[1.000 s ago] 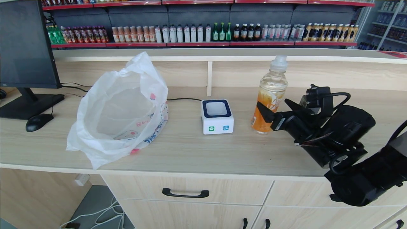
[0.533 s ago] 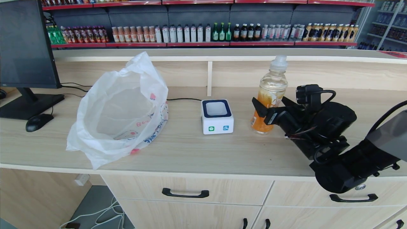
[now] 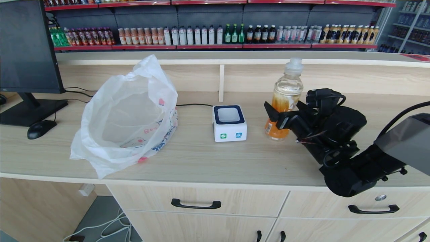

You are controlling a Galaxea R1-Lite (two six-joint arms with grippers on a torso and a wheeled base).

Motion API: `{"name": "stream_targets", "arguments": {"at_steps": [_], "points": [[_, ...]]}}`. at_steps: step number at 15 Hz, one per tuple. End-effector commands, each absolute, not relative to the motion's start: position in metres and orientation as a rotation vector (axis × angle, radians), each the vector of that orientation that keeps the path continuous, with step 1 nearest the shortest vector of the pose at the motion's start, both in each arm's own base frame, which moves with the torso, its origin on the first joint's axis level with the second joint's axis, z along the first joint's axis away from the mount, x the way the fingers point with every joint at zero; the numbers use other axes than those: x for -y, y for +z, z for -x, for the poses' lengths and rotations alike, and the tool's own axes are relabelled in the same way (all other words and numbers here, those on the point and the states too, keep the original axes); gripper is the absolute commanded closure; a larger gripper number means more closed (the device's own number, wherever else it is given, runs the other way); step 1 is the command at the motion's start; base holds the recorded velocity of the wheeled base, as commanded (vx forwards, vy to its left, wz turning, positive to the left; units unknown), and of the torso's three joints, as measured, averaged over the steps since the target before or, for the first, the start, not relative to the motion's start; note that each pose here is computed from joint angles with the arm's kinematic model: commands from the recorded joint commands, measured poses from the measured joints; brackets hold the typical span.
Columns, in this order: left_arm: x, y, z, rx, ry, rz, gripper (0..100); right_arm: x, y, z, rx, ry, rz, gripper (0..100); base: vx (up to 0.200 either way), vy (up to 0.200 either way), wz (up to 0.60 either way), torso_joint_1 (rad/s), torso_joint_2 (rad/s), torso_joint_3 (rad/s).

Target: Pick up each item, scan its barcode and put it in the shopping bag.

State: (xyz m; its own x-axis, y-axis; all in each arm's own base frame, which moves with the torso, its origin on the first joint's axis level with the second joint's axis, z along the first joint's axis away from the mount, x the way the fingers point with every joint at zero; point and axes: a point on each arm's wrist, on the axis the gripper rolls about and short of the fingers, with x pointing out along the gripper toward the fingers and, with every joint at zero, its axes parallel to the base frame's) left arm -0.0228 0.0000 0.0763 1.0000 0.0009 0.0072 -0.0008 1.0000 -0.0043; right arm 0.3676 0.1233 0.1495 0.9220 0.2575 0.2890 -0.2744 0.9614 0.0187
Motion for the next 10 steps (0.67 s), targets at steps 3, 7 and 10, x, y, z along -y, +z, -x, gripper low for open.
{"name": "stream_targets", "arguments": {"at_steps": [3,7,10], "points": [[0.0,0.0763,0.0228,0.008,0.002,0.005,0,-0.1222,0.1511,-0.3661,0.291,0.27,-0.06,100,0.0,0.0,0.0,0.0,0.0,0.0],[0.0,0.0764,0.0228,0.009,0.002,0.005,0,-0.1219,0.1536,-0.3639,0.297,0.266,-0.064,100,0.0,0.0,0.0,0.0,0.0,0.0],[0.0,0.0763,0.0228,0.008,0.002,0.005,0,-0.1212,0.1542,-0.3639,0.298,0.261,-0.065,100,0.0,0.0,0.0,0.0,0.0,0.0]]}}
